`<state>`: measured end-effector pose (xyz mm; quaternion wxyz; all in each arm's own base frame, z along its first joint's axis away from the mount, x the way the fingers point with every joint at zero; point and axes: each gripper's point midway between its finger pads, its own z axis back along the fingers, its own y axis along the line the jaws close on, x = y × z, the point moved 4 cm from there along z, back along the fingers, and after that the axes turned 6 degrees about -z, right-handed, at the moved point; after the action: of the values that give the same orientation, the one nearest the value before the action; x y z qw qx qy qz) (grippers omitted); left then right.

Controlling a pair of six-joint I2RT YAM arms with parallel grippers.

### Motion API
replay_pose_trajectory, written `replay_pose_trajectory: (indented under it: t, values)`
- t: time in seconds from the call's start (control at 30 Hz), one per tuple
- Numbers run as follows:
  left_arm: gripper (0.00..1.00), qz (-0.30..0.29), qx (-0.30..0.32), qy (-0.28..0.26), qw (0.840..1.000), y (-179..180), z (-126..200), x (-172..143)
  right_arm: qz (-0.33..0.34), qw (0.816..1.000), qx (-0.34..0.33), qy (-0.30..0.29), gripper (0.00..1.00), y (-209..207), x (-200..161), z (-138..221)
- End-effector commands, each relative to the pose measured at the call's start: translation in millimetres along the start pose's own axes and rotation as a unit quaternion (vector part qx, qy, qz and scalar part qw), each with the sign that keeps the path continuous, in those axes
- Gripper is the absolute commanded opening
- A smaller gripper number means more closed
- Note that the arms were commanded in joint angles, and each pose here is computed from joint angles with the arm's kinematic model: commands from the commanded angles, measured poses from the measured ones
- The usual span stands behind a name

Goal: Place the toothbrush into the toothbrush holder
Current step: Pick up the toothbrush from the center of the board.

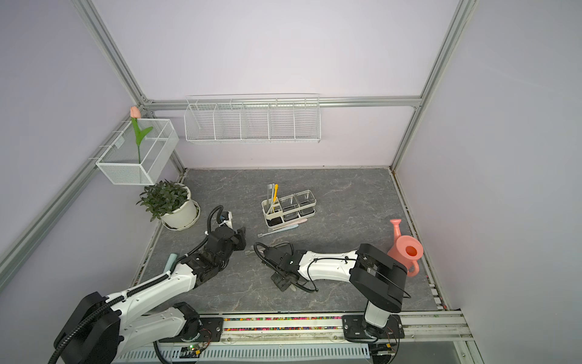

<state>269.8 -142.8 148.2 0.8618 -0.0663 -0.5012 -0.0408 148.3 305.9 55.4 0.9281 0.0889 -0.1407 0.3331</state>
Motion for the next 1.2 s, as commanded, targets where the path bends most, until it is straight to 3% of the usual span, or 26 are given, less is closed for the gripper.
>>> replay_pose_trajectory:
  t: [0.0,0.83,1.0,1.17]
  values:
    - [0.56,0.017,-0.008,-0.007,1.000,-6,0,11,0.002,0.999,-0.012,0.046,0.17,-6,-24,-8]
    - [0.59,0.004,-0.023,0.022,0.999,-16,-10,5,-0.023,0.998,-0.036,-0.046,0.15,-24,-5,27]
    - [0.62,-0.007,-0.069,0.023,0.997,-29,-9,8,-0.038,0.996,-0.048,-0.067,0.15,-33,3,32]
    - [0.65,0.023,-0.135,0.044,0.990,-38,-14,9,-0.047,0.992,-0.064,-0.096,0.15,-41,12,42]
